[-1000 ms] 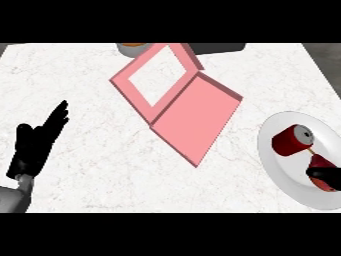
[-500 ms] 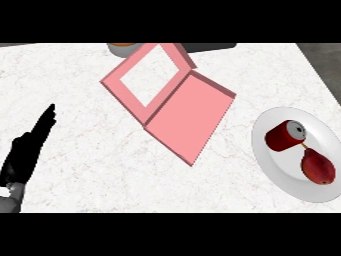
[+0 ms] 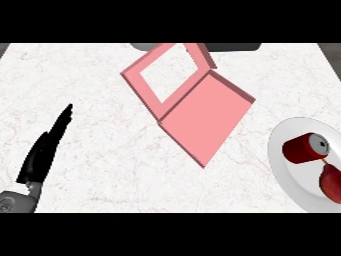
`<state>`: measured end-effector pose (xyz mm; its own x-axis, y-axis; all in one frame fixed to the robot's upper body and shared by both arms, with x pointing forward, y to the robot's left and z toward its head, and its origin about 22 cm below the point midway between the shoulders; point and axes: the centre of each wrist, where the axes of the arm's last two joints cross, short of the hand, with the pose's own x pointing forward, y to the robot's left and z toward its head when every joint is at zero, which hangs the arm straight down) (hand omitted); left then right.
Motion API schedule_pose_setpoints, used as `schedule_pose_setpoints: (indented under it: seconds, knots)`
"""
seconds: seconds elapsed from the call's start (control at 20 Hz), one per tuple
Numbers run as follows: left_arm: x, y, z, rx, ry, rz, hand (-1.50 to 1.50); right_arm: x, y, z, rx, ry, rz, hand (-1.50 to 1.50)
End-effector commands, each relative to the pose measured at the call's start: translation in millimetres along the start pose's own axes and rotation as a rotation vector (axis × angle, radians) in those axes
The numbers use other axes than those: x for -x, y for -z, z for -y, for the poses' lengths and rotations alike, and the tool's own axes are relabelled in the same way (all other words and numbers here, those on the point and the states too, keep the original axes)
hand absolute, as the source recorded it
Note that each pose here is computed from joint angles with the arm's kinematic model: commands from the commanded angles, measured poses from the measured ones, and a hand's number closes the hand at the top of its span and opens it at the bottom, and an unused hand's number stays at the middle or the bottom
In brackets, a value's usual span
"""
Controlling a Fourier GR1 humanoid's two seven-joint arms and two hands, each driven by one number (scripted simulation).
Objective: Pick the can from the plate and place it in the cardboard box
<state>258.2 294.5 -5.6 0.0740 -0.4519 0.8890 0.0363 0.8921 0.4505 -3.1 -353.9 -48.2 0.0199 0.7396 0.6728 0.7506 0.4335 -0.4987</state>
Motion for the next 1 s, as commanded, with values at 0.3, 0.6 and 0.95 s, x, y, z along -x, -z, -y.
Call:
schedule_pose_setpoints:
  seconds: [0.3, 0.6, 0.95]
  knots:
    - [-10.6, 23.2, 7.8, 0.036, -0.003, 0.05, 0.0, -87.9, -13.1, 9.0, -0.092, -0.183, -0.141, -1.5]
    - [-20.2, 9.1, 8.7, 0.044, 0.009, 0.054, 0.0, -103.3, 5.2, -4.5, -0.109, -0.305, -0.257, -1.5]
    - [-8.5, 17.7, 6.7, 0.054, -0.007, 0.018, 0.0, -104.4, 62.0, -30.9, -0.203, -0.318, -0.317, -1.5]
